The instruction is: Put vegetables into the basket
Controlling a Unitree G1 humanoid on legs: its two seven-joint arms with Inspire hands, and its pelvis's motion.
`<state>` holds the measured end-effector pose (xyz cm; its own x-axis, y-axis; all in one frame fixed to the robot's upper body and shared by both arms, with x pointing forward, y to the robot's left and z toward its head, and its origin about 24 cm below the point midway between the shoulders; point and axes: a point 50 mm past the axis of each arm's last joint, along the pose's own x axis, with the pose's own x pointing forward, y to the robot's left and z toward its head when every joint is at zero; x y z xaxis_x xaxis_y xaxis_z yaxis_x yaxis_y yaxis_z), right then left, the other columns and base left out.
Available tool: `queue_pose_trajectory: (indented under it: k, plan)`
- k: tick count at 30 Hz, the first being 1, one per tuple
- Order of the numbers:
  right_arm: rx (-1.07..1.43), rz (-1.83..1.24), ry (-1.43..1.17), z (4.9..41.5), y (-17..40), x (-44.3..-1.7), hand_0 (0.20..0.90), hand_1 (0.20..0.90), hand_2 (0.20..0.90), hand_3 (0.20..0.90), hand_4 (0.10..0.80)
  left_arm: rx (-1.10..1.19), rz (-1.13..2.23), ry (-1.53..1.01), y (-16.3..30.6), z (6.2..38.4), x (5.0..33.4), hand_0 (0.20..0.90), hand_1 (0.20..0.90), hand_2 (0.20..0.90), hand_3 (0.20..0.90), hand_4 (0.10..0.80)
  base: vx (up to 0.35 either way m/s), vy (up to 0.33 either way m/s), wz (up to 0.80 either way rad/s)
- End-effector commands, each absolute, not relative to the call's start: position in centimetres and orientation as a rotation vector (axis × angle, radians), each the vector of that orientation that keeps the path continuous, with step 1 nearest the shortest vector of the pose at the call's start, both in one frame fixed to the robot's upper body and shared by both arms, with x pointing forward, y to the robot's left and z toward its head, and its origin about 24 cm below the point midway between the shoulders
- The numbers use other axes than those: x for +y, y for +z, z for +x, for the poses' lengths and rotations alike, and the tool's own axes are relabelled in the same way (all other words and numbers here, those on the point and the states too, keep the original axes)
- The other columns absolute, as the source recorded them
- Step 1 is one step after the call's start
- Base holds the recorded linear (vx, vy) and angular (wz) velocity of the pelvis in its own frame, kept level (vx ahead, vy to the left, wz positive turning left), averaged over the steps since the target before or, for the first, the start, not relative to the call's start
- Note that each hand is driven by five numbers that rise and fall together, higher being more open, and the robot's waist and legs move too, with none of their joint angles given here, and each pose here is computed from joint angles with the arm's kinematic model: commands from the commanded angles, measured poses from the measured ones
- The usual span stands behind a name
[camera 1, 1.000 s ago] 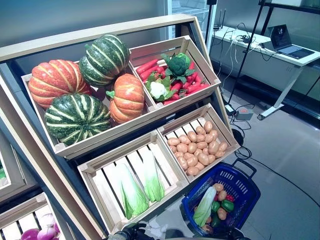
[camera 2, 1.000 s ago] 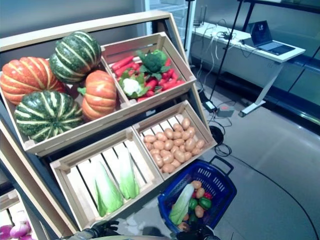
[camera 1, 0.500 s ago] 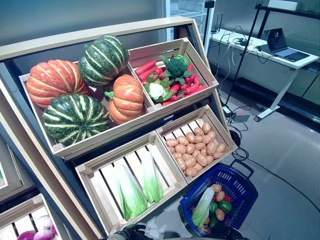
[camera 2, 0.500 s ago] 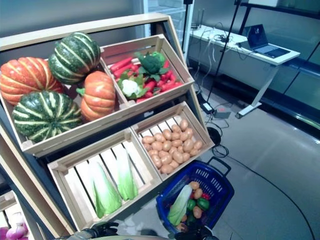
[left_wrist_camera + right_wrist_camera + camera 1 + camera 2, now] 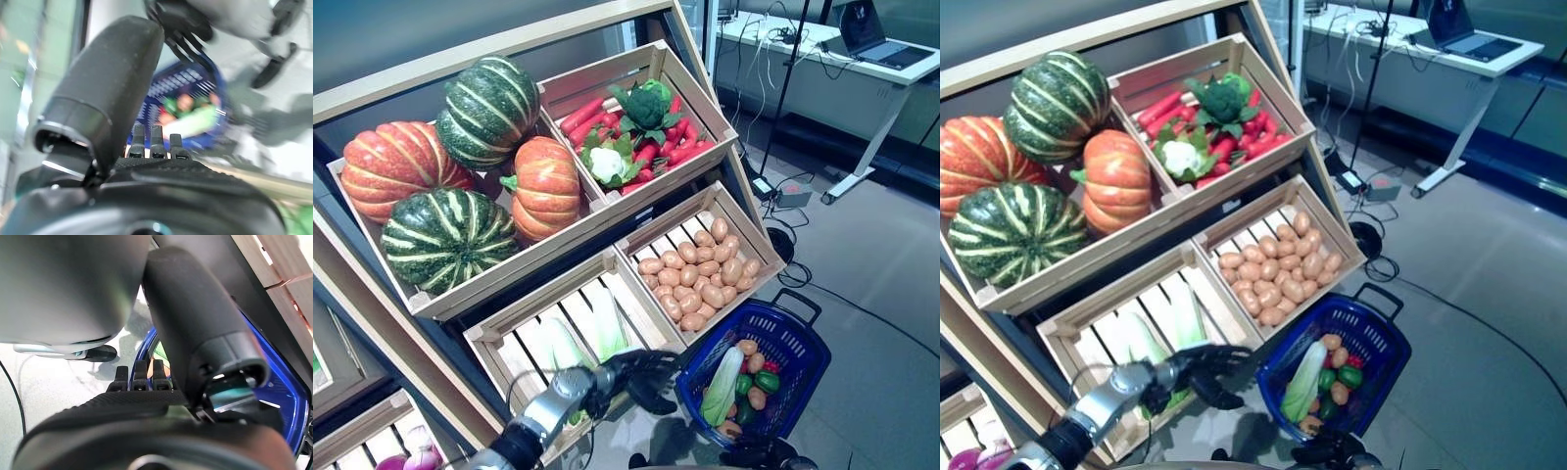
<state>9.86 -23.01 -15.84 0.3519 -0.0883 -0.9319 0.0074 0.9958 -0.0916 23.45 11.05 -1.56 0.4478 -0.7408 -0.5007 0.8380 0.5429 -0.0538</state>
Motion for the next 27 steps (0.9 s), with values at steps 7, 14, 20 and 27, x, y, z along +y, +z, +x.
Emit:
queue_pose_trajectory:
  k: [7,14,20,27]
  plan:
    - [1.166,-0.051,-0.023,10.4,-15.6,-22.7,0.9,0.9,0.9,0.9,0.8,0.111,0.291,-0.93,8.2,27.7,12.8,0.9,0.9,0.9,0.9,0.8,-0.008,-0.029,0.07]
    - [1.119,-0.053,-0.063,11.2,-14.8,-24.4,0.9,0.9,0.9,0.9,0.8,0.079,0.616,-0.666,11.1,29.4,19.0,0.9,0.9,0.9,0.9,0.8,-0.086,-0.006,0.08]
    - [1.043,-0.057,-0.083,12.7,-14.0,-25.3,0.9,0.9,0.9,0.9,0.8,-0.013,0.994,-0.395,14.1,30.5,23.5,0.9,0.9,0.9,0.9,0.8,-0.084,0.007,0.11]
    - [0.899,-0.075,-0.084,16.1,-12.4,-25.6,0.9,0.9,0.9,0.9,0.8,-0.293,1.475,-0.072,19.0,31.6,26.6,0.9,0.9,0.9,0.9,0.8,-0.165,-0.008,0.08]
